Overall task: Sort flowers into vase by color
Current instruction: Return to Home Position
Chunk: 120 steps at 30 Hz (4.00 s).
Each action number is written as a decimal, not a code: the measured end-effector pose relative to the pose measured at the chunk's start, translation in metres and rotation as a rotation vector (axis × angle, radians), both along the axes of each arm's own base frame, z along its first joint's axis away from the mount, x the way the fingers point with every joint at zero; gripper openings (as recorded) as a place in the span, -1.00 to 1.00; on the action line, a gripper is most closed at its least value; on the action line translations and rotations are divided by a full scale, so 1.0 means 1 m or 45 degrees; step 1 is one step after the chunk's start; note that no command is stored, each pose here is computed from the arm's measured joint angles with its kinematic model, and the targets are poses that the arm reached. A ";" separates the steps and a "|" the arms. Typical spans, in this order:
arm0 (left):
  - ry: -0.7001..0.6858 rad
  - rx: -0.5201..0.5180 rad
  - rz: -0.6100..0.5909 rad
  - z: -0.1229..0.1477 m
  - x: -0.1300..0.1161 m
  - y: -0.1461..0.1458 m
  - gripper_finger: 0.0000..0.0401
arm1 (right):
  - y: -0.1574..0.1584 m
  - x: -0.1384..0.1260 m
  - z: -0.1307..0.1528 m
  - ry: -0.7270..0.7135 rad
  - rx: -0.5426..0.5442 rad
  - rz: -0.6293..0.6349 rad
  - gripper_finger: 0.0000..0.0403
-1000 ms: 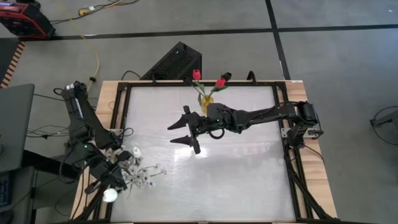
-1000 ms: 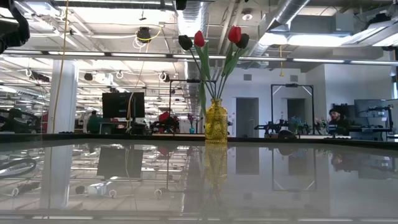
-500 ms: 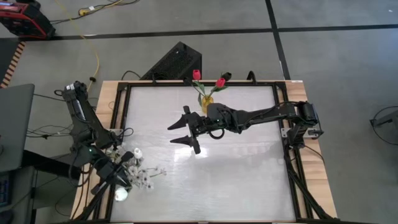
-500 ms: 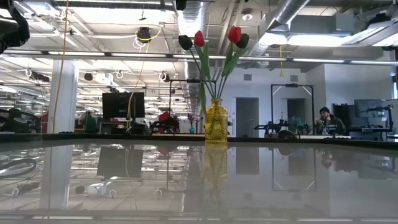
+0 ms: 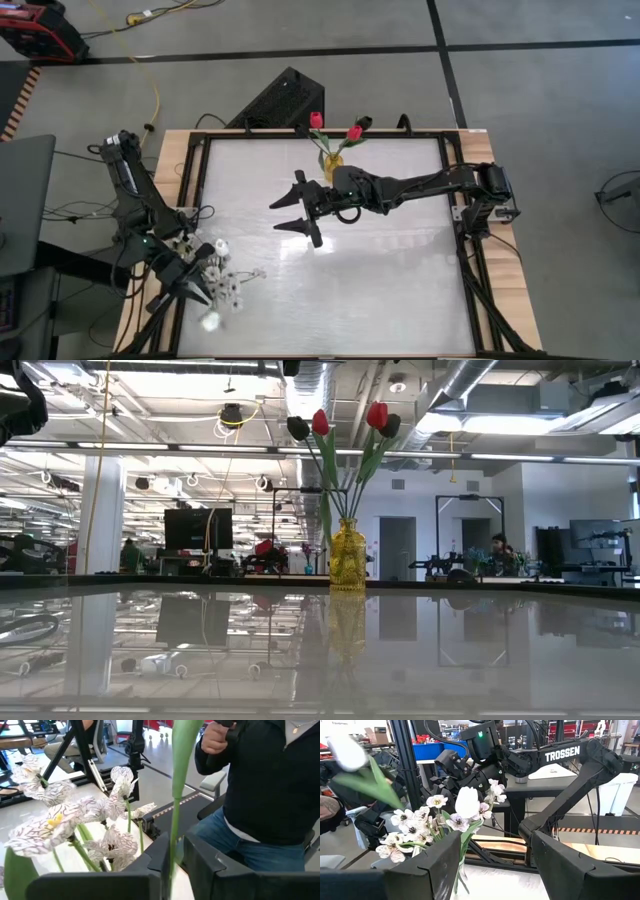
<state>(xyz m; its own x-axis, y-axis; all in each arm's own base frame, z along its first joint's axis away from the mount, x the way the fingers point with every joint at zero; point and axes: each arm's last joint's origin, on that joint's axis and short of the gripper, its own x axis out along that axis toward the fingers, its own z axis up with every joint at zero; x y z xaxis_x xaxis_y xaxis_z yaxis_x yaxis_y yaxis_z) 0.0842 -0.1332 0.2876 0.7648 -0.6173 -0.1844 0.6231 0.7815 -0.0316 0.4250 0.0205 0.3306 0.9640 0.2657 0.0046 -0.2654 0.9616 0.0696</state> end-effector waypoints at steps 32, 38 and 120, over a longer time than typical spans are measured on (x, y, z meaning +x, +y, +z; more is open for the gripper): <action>-0.209 0.027 -0.146 0.050 -0.006 0.006 -0.46 | 0.132 0.030 -0.003 -0.421 -0.385 0.369 0.34; -0.341 0.046 -0.069 0.076 -0.008 0.013 -0.46 | 0.140 0.051 -0.006 -0.457 -0.411 0.419 0.28; -0.330 0.436 0.741 0.097 0.048 0.092 -0.47 | -0.010 -0.027 0.050 0.413 -0.552 -0.342 -0.89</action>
<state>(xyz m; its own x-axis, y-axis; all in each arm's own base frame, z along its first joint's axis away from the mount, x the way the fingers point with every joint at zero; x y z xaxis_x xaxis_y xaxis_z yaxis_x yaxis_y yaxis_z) 0.1324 -0.0412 0.3845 0.9974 -0.0369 -0.0624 0.0573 0.9286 0.3667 0.3983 0.0104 0.3806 0.9317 -0.0753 -0.3554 -0.0401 0.9510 -0.3067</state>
